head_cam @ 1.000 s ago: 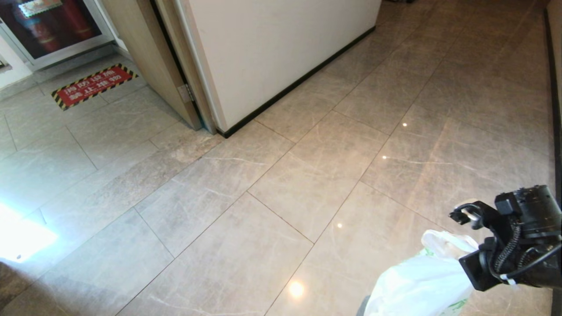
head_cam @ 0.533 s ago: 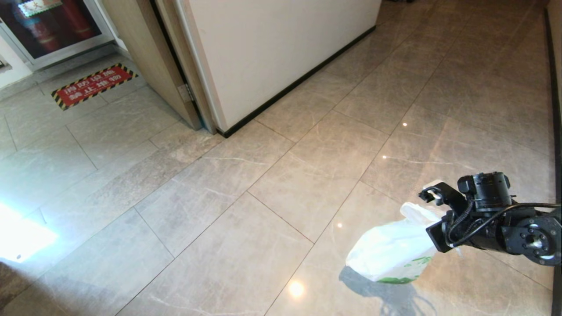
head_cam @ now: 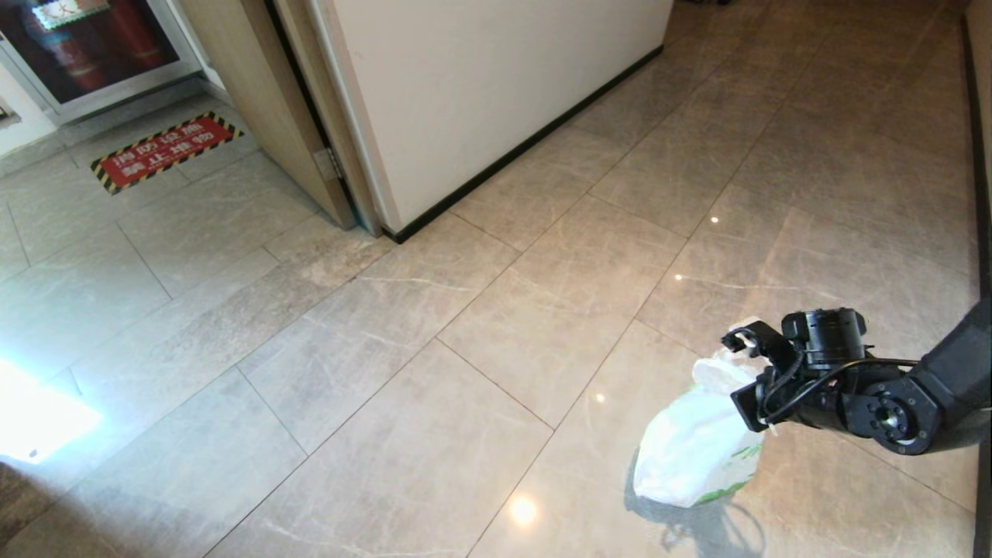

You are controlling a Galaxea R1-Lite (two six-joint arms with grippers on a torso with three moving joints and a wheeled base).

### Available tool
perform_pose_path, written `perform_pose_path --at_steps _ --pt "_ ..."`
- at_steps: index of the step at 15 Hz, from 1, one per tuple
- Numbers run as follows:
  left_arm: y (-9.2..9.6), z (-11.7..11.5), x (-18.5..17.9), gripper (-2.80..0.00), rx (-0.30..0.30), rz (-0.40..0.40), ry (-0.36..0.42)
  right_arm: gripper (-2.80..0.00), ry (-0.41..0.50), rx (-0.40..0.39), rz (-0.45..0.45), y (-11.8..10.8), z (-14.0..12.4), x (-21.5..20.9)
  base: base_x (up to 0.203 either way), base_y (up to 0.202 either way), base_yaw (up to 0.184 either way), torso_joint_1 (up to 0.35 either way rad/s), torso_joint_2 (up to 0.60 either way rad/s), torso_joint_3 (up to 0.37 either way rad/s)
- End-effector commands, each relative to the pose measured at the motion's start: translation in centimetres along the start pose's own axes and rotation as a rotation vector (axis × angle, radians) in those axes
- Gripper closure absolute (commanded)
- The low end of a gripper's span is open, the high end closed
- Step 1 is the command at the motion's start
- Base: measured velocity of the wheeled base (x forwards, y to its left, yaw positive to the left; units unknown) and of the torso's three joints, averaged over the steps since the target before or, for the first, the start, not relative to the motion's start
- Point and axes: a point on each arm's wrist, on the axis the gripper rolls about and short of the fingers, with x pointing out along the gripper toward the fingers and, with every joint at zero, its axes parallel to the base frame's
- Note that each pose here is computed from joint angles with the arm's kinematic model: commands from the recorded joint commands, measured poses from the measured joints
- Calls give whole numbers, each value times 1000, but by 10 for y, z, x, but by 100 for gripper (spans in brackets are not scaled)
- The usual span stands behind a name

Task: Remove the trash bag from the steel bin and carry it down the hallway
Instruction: Put the trash bag at the door

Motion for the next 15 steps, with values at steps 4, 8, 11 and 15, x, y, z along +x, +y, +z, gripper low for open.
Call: perform_pose_path --at_steps 4,8,11,15 --pt "0 0 0 0 0 0 0 0 -48 0 43 9 -13 35 0 0 0 0 0 0" --pt "0 0 0 0 0 0 0 0 -36 9 40 10 -24 49 0 0 0 0 0 0" --pt "0 0 0 0 0 0 0 0 -69 9 52 13 -25 61 0 0 0 0 0 0" --pt "0 0 0 0 0 0 0 0 -70 10 74 14 -27 63 0 0 0 0 0 0"
